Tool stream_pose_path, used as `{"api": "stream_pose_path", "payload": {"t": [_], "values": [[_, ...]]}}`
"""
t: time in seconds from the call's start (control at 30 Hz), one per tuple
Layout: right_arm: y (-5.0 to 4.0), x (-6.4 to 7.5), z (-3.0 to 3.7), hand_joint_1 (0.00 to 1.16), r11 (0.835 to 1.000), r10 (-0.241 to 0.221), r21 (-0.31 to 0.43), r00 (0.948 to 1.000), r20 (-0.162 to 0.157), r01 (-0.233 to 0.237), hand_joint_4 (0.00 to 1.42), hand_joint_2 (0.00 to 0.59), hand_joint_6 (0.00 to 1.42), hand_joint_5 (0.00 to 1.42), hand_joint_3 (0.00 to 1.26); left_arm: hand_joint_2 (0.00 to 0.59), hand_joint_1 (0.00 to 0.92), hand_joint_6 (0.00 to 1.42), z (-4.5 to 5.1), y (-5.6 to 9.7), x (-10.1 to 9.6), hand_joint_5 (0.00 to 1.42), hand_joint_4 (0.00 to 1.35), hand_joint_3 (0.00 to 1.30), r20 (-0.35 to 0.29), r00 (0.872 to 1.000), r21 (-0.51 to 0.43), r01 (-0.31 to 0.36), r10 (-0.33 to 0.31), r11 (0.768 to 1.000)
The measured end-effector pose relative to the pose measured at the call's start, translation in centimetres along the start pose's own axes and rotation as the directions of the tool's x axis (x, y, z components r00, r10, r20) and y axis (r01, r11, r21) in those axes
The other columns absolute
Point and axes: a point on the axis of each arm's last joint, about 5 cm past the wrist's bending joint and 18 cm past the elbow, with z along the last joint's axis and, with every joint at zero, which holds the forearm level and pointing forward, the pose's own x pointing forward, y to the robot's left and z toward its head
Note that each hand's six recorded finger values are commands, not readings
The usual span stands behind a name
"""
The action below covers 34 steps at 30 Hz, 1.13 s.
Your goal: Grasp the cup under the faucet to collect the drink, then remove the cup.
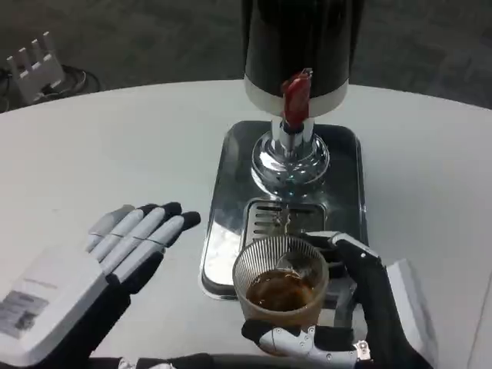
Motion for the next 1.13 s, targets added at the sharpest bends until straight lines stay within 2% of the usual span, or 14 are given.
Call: {"api": "stream_pose_path", "payload": {"t": [0.2,0.3,0.5,0.6,0.9,1.13], "values": [[-0.12,-0.1,-0.09,0.98,1.000,0.015,0.001,0.9999,0.006,-0.015,0.79,0.086,1.26,1.00,0.75,0.097,0.000,0.00,0.09,-0.2,0.1,0.00,0.00,0.01,0.016,0.999,0.041,0.042,-0.043,0.998],[-0.50,-0.1,-0.10,0.98,1.000,0.020,-0.008,0.9997,0.013,-0.019,0.79,0.087,1.24,1.00,0.75,0.088,0.000,0.00,0.15,-0.3,-0.1,0.00,0.00,0.00,0.014,0.997,0.064,0.072,-0.073,0.995],[-1.45,-0.1,0.06,0.98,1.000,0.023,-0.013,0.9992,0.032,-0.022,0.79,0.087,1.24,1.00,0.75,0.087,0.000,0.00,0.88,-0.5,-0.8,0.00,0.00,0.00,0.026,0.990,0.100,0.138,-0.141,0.985],[-1.70,-0.1,0.07,0.98,1.000,0.025,-0.018,0.9991,0.035,-0.025,0.79,0.090,1.24,1.00,0.75,0.087,0.000,0.00,1.14,-0.4,-0.9,0.00,0.00,0.00,0.033,0.988,0.107,0.149,-0.153,0.983],[-2.36,-0.5,-0.30,0.97,1.000,0.022,-0.020,0.9996,0.016,-0.022,0.79,0.093,1.24,1.01,0.75,0.086,0.000,0.00,1.68,-0.3,-0.8,0.00,0.00,0.00,0.025,0.983,0.135,0.180,-0.184,0.974],[-2.77,-0.6,-0.11,0.96,1.000,0.010,-0.023,0.9996,0.027,-0.010,0.79,0.093,1.24,1.01,0.75,0.084,0.000,0.00,1.98,-0.2,-0.6,0.00,0.00,0.00,0.029,0.982,0.140,0.179,-0.185,0.974]]}}
